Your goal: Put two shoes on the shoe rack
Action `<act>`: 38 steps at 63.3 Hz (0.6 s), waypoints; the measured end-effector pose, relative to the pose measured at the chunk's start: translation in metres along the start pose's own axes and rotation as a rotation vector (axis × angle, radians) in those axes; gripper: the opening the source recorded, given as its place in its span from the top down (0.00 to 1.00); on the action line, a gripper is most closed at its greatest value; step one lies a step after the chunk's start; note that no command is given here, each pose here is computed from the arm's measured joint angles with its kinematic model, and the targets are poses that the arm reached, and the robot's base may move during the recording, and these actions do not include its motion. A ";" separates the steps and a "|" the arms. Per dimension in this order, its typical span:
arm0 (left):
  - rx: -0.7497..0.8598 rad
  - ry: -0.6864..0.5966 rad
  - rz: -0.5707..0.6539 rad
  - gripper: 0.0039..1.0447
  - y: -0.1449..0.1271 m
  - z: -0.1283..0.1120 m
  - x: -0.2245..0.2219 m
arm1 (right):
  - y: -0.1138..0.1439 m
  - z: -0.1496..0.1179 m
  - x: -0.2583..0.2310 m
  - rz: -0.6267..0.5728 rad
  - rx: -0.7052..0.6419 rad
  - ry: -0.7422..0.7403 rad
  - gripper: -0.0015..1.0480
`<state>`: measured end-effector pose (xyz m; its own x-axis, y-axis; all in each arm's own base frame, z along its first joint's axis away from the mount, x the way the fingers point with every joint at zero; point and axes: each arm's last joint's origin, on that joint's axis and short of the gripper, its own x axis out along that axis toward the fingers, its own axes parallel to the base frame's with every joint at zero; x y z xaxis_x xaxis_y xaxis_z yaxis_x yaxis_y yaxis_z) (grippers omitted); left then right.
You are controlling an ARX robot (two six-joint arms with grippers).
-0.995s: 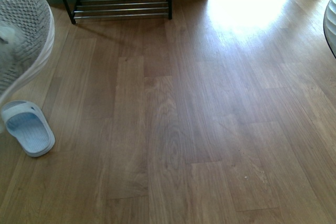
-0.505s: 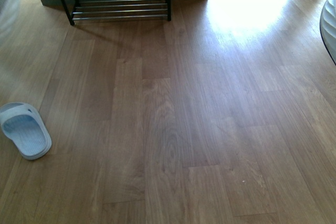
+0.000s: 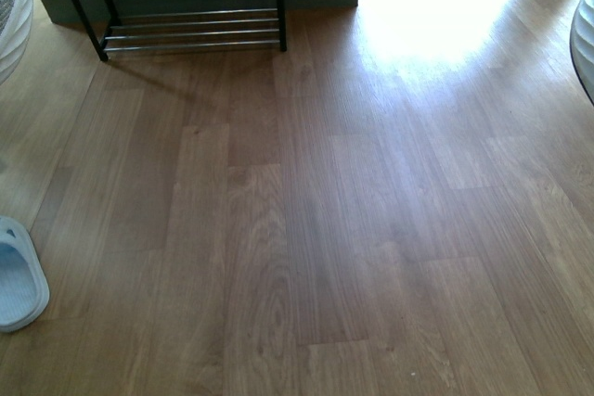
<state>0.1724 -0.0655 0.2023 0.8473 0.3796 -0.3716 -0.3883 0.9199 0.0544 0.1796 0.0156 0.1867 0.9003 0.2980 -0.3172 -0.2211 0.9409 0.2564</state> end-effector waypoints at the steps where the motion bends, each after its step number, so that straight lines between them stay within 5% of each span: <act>1: 0.000 0.000 0.000 0.99 0.000 0.000 0.000 | 0.000 0.000 0.000 0.000 0.000 0.000 0.99; 38: 0.000 0.000 0.000 0.99 0.000 0.000 0.000 | 0.000 0.000 0.000 -0.001 0.000 0.001 0.99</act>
<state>0.1724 -0.0655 0.2023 0.8473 0.3796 -0.3716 -0.3884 0.9199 0.0540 0.1795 0.0156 0.1866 0.9002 0.2977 -0.3179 -0.2208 0.9411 0.2561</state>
